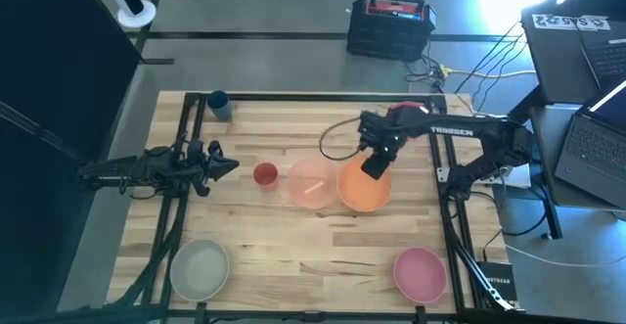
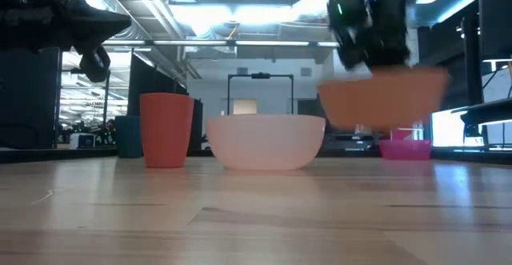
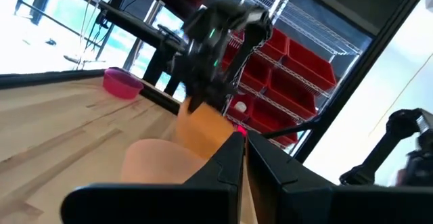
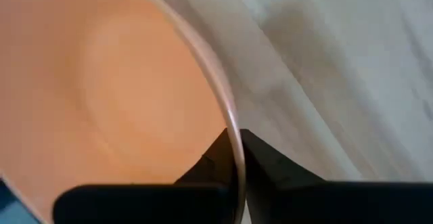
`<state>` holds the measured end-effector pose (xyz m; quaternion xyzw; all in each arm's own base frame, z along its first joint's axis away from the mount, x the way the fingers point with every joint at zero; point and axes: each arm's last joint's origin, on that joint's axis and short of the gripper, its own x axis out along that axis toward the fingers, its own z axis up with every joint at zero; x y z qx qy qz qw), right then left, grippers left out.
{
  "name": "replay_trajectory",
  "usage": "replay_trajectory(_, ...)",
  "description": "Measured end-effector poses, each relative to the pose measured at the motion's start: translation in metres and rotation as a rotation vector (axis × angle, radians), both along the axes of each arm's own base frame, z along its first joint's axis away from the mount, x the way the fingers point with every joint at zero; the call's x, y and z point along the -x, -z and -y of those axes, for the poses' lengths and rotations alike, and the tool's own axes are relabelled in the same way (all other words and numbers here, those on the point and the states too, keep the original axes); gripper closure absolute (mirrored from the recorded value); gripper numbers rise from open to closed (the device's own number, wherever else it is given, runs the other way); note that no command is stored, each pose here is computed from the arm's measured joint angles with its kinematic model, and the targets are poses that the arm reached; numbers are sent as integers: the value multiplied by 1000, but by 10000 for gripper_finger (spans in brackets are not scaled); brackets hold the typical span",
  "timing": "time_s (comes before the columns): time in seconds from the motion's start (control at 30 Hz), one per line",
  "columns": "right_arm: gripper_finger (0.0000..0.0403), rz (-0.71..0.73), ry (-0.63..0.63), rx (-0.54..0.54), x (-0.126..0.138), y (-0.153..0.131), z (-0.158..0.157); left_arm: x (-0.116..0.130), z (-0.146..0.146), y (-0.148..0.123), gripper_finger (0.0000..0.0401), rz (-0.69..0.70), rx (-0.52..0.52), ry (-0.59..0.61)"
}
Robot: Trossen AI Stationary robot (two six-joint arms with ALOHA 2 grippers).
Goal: Nest bowls inside each other
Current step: Stack the orange bowl on top of the transparent orange bowl
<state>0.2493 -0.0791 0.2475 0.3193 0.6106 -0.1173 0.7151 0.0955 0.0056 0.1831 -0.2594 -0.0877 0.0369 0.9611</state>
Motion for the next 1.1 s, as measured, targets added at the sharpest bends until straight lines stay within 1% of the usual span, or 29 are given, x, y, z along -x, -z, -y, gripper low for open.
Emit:
replay_trajectory(0.07,402,104,-3,22,-15,-29,1,0,0,0,401,0,-4,-1)
replay_trajectory(0.1,402,136,-5,32,-22,-40,2,0,0,0,401,0,-6,-1)
replay_trajectory(0.13,402,141,-10,30,-31,-42,4,0,0,0,401,0,-7,-1)
replay_trajectory(0.33,402,119,-45,-1,-82,-33,20,0,0,0,401,0,-4,-1)
replay_trajectory(0.57,403,95,-93,-41,-135,-7,35,0,0,0,401,1,0,0)
replay_trajectory(0.77,403,17,-133,-73,-148,25,33,0,0,0,401,1,0,0)
replay_trajectory(0.97,401,-3,-167,-66,-153,39,31,0,0,0,401,-3,-7,-1)
replay_trajectory(1.03,394,2,-167,-61,-154,40,32,0,0,1,401,-10,-8,-1)
replay_trajectory(1.1,379,13,-165,-58,-155,40,33,0,0,2,401,-22,-10,-1)
